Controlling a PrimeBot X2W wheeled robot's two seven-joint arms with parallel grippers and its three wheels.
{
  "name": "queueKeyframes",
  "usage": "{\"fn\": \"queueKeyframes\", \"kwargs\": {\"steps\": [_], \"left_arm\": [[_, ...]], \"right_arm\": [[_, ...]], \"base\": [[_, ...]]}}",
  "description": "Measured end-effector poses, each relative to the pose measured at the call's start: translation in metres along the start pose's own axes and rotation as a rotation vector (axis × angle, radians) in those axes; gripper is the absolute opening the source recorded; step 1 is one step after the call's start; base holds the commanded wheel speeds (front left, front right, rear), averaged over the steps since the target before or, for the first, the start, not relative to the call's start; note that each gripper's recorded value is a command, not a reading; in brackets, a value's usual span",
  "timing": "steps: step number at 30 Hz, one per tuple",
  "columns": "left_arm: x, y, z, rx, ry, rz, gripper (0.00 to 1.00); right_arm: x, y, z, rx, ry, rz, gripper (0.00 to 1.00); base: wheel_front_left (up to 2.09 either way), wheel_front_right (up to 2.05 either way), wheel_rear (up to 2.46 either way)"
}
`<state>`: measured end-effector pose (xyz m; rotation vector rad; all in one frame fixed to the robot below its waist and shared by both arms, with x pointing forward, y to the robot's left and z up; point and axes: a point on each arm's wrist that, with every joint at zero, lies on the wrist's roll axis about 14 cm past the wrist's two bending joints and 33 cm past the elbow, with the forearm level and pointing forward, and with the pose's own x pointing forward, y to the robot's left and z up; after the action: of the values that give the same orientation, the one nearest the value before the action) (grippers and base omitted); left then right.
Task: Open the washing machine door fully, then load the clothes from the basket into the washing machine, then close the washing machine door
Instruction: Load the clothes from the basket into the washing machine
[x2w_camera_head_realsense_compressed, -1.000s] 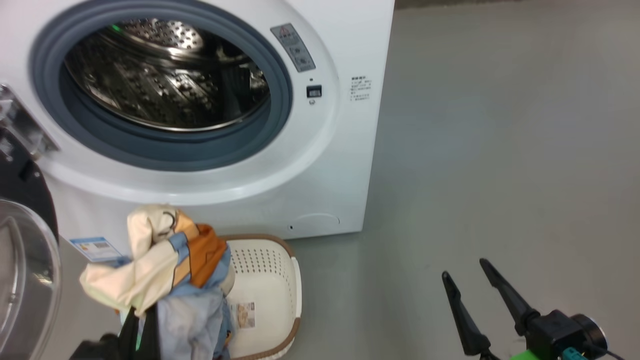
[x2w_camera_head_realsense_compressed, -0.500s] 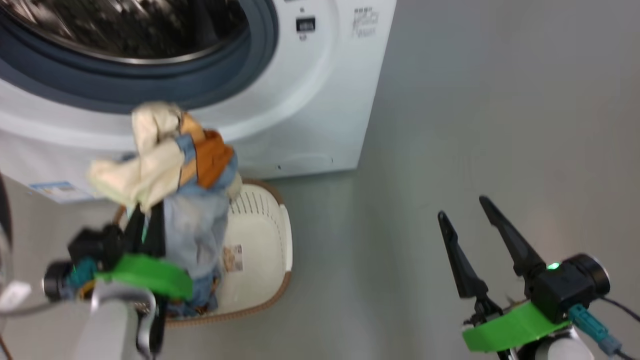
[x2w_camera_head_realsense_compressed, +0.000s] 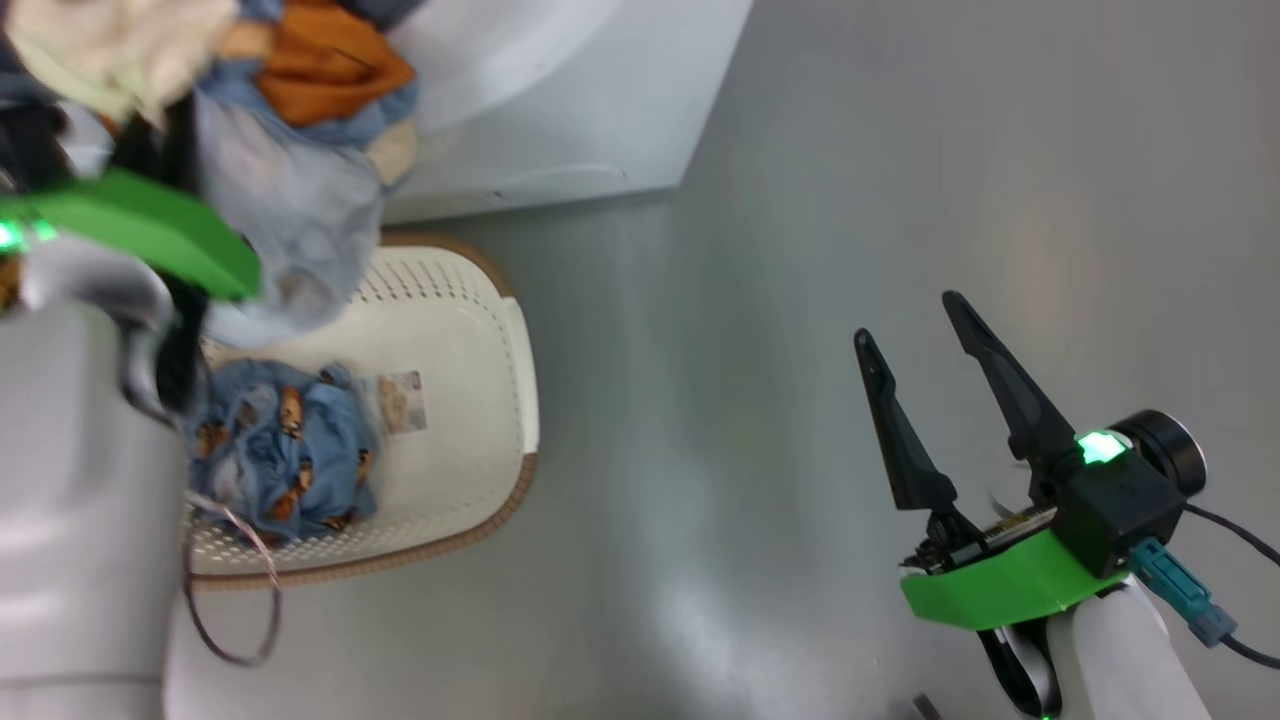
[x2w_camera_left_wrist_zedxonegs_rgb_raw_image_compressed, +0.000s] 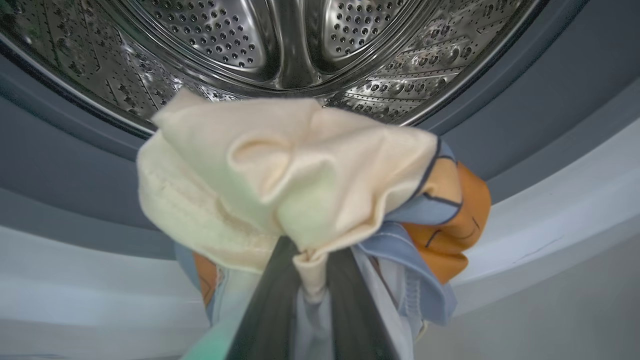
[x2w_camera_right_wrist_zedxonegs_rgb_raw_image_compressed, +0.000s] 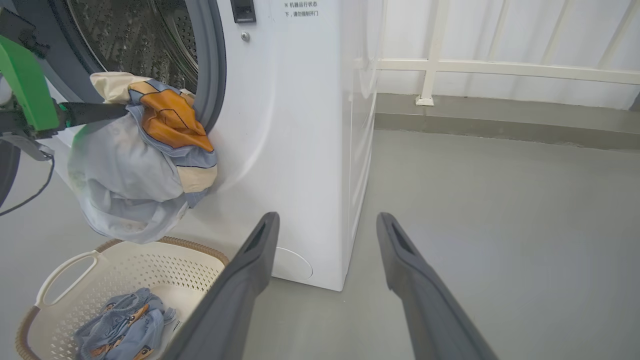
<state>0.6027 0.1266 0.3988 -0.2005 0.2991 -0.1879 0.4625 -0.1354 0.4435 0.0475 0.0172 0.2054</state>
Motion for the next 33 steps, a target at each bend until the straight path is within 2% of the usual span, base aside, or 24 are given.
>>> {"fn": "queueKeyframes", "kwargs": {"steps": [5, 17, 33], "left_arm": [[0.039, 0.01, 0.007, 0.008, 0.05, -0.008, 0.0], [0.108, 0.015, 0.042, 0.027, 0.081, -0.032, 0.0], [0.141, 0.048, 0.115, 0.085, -0.23, 0.114, 0.0]], "right_arm": [[0.006, -0.007, -0.019, 0.01, 0.039, -0.012, 1.0], [0.003, -0.031, -0.032, 0.049, 0.068, -0.078, 1.0], [-0.006, -0.042, -0.043, 0.051, 0.112, -0.11, 1.0]], "base": [[0.0, 0.0, 0.0], [0.0, 0.0, 0.0], [0.0, 0.0, 0.0]]}}
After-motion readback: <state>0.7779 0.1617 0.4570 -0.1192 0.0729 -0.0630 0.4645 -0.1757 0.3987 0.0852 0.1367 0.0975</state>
